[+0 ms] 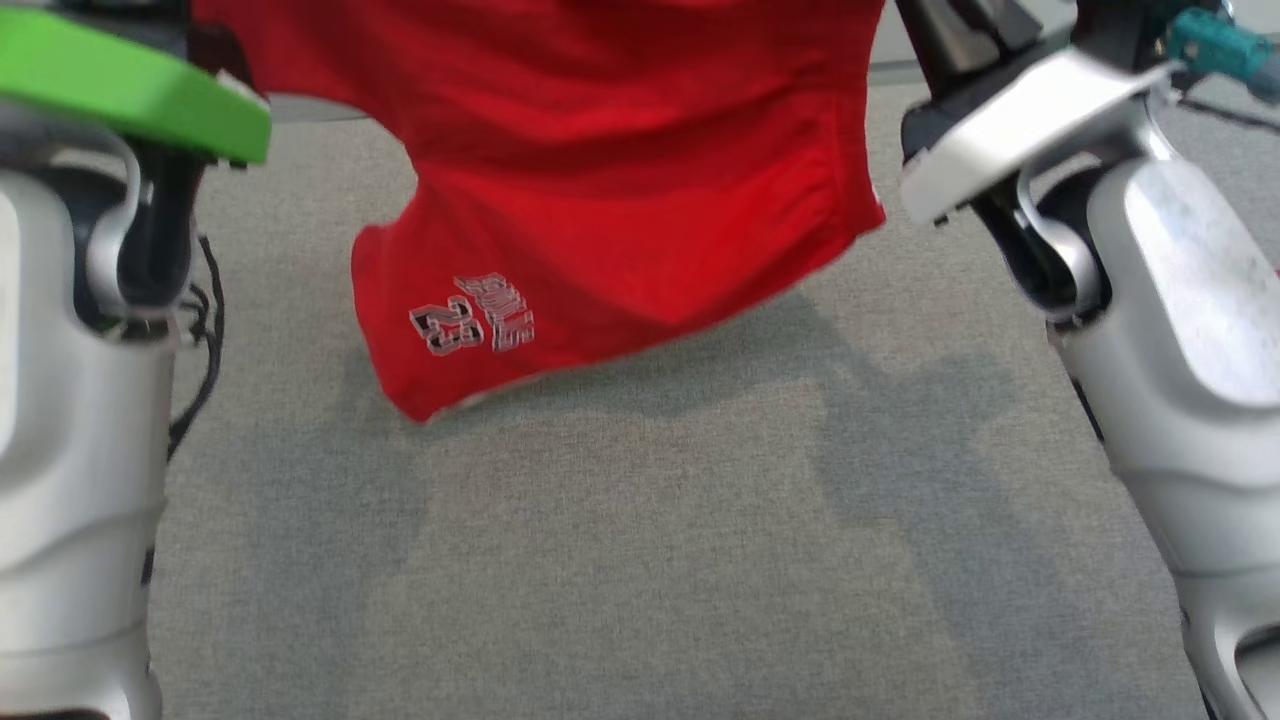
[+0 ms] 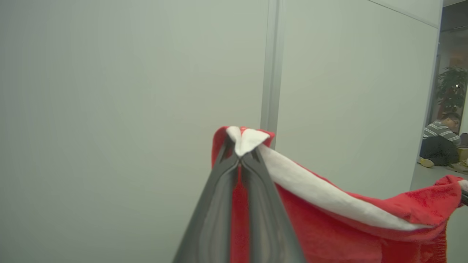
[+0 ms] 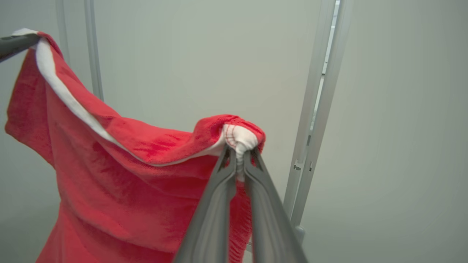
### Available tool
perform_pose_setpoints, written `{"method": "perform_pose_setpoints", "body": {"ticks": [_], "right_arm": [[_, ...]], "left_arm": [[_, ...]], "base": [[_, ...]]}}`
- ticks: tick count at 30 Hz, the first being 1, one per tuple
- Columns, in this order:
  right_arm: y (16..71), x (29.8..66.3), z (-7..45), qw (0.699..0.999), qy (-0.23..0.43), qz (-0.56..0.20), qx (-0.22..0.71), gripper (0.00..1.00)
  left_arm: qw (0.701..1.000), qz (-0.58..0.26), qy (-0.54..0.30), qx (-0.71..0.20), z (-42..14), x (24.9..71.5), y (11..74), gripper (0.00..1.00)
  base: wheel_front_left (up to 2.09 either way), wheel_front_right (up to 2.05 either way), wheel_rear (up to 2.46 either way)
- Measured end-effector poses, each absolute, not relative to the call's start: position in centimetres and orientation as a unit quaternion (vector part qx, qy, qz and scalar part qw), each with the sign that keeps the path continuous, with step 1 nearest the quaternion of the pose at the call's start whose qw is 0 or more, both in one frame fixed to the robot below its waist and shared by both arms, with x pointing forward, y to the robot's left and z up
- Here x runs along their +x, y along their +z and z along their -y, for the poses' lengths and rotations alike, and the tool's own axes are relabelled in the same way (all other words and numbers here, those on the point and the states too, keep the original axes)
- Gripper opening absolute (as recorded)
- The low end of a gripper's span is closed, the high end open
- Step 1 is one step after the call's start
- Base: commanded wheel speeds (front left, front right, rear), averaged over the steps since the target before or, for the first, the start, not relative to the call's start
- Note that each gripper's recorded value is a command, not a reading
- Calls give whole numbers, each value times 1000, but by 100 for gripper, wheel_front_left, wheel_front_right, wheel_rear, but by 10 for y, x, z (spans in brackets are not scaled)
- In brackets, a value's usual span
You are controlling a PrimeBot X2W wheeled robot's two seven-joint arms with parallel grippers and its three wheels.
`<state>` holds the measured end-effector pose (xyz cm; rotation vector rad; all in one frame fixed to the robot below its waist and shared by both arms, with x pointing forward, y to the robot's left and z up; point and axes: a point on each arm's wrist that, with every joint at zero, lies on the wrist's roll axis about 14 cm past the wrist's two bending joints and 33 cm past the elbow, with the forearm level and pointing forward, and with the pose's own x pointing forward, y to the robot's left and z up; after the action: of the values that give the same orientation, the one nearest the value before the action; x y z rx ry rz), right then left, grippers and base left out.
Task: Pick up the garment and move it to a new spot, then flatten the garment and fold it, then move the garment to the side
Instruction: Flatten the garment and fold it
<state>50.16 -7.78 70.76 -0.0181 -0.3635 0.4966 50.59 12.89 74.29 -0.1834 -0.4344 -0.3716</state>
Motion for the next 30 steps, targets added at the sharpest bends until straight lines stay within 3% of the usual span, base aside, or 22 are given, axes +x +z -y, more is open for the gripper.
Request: {"method": "perform_pose_setpoints", "body": {"ticks": [9, 12, 15, 22, 30], "right_arm": [[723, 587, 65, 943, 223, 241, -54, 0], [712, 607, 60, 945, 220, 234, -63, 0], [666, 619, 47, 952, 233, 187, -61, 0], [534, 598, 18, 955, 289, 51, -46, 0], [491, 550, 23, 950, 312, 7, 5, 0]], "left_arm": [[959, 235, -148, -57, -134, 582, 751, 0], [954, 256, -139, -68, -138, 593, 750, 0], [963, 214, -143, -73, -134, 604, 704, 0], [984, 82, -117, -105, -152, 585, 568, 0], [982, 60, -112, -137, -161, 527, 528, 0]], "base": [[0, 0, 0], [0, 0, 0], [0, 0, 0], [0, 0, 0], [0, 0, 0]]}}
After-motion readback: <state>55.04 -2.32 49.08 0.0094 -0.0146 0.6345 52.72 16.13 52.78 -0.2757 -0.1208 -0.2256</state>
